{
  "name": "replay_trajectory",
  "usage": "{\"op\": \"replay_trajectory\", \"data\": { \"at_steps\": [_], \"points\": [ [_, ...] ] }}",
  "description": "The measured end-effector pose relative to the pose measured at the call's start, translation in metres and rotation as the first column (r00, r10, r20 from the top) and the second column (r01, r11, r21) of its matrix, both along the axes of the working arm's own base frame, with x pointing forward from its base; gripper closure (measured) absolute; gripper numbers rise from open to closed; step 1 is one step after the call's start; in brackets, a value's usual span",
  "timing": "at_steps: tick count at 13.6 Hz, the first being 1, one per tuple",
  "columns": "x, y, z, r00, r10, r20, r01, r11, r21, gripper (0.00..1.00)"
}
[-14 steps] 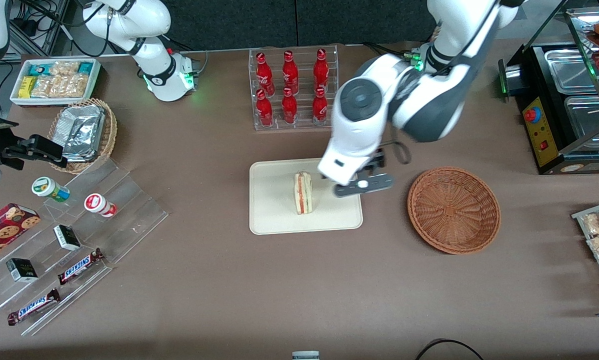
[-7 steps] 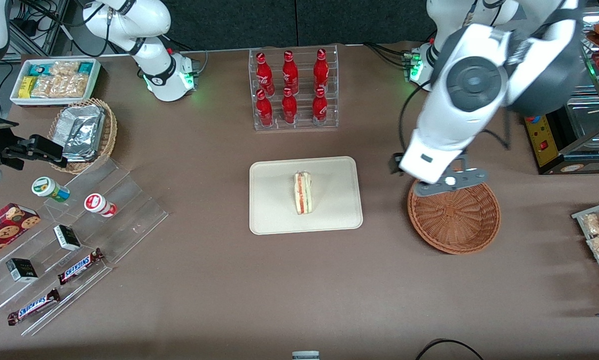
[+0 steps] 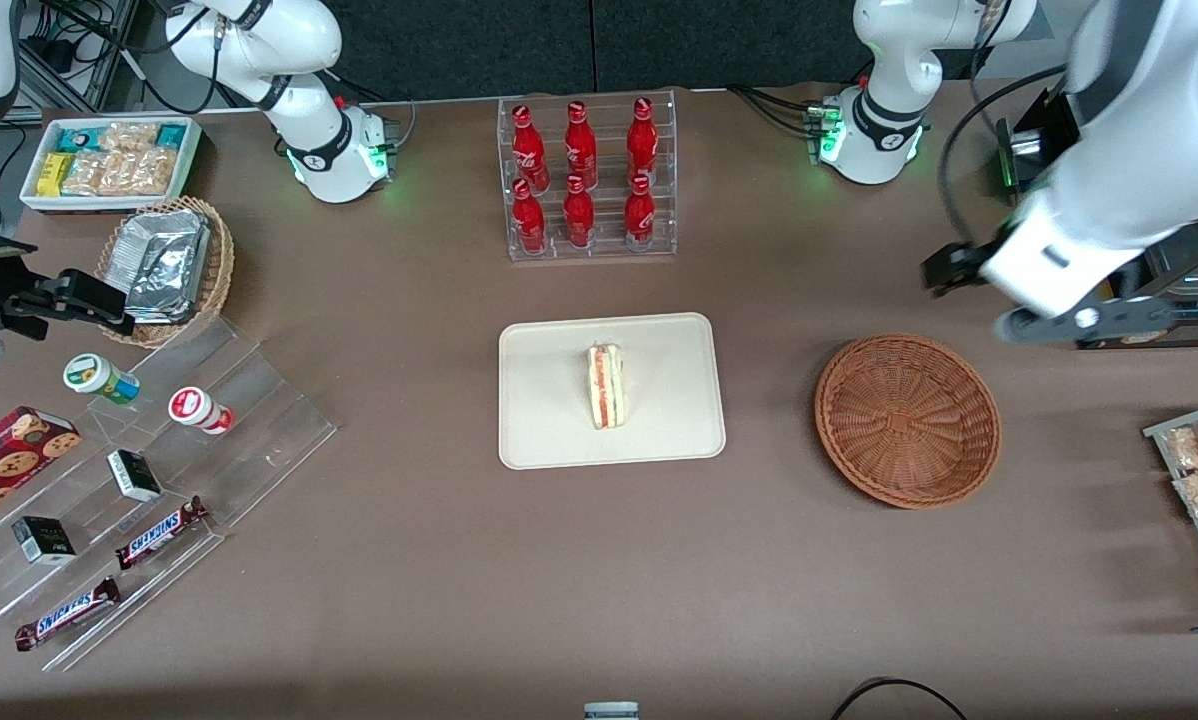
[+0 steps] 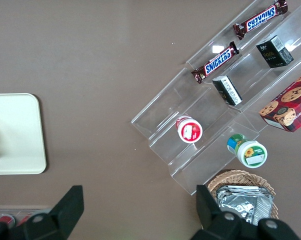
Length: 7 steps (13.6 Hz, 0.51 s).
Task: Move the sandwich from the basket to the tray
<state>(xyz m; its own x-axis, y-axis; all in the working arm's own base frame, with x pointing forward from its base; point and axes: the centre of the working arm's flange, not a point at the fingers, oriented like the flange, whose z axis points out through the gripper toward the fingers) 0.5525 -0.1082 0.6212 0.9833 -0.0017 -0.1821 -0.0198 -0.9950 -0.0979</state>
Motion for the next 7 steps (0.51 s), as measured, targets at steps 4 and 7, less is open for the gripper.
{"op": "replay_trajectory", "data": {
  "at_steps": [4, 7],
  "points": [
    [-0.013, 0.061, 0.02, 0.999, -0.033, -0.003, 0.033, 0.999, -0.03, 0.0],
    [-0.017, 0.095, 0.024, 1.0, -0.003, 0.0, 0.003, 0.998, -0.064, 0.0]
  ]
}}
